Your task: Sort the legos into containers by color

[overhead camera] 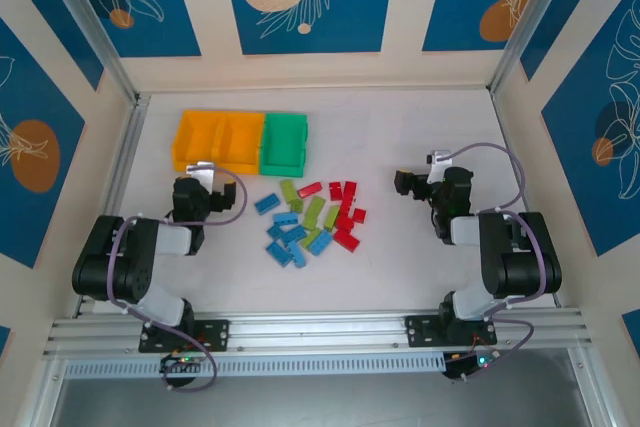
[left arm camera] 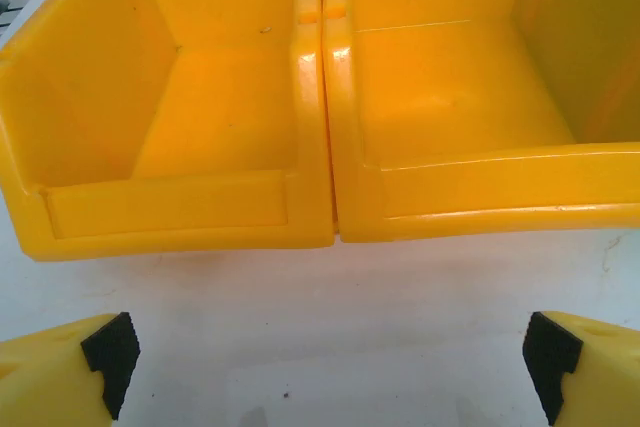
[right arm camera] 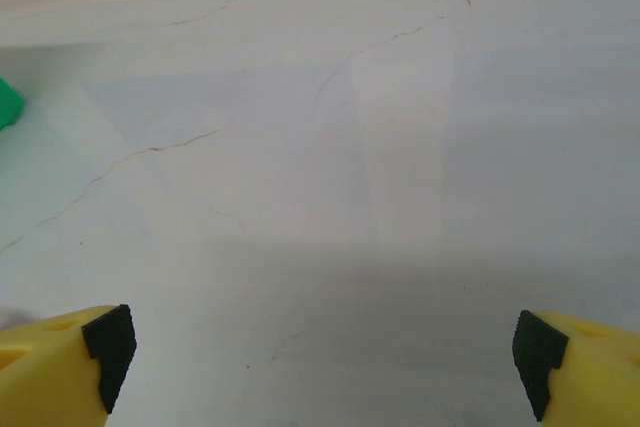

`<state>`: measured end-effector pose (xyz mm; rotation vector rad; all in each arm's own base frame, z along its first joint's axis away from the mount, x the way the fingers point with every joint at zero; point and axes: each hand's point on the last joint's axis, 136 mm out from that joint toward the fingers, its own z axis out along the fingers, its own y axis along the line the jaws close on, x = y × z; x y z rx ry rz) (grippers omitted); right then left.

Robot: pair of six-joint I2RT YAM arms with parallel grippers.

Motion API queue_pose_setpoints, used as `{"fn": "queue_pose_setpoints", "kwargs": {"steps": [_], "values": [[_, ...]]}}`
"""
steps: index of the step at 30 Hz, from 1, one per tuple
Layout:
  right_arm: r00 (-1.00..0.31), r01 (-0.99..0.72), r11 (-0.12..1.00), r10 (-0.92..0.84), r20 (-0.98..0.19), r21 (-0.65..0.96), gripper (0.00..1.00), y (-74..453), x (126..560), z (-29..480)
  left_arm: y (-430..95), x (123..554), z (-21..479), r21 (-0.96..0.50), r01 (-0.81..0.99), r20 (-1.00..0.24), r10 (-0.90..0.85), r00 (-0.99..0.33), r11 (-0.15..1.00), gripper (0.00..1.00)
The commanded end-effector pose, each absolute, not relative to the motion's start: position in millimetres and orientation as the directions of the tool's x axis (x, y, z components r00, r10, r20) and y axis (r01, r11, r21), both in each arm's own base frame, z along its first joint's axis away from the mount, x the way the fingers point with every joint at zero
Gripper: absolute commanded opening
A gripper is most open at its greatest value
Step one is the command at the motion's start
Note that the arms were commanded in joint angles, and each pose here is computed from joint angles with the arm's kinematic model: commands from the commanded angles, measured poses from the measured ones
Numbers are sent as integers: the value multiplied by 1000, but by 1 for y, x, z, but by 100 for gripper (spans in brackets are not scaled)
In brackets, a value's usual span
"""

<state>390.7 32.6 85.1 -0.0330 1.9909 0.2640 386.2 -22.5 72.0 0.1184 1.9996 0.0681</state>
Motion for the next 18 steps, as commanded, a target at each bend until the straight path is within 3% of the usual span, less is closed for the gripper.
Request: {"fn": "queue_pose_setpoints", "kwargs": {"steps": [1, 18], "values": [[-392, -166, 975, 74, -917, 149, 99, 33, 396, 94, -21, 395, 89, 81, 48, -925, 93, -368, 996, 100], [-380, -155, 978, 74, -922, 142, 99, 32, 396, 103, -21, 394, 89, 82, 48, -926, 94, -365, 995, 100]]}}
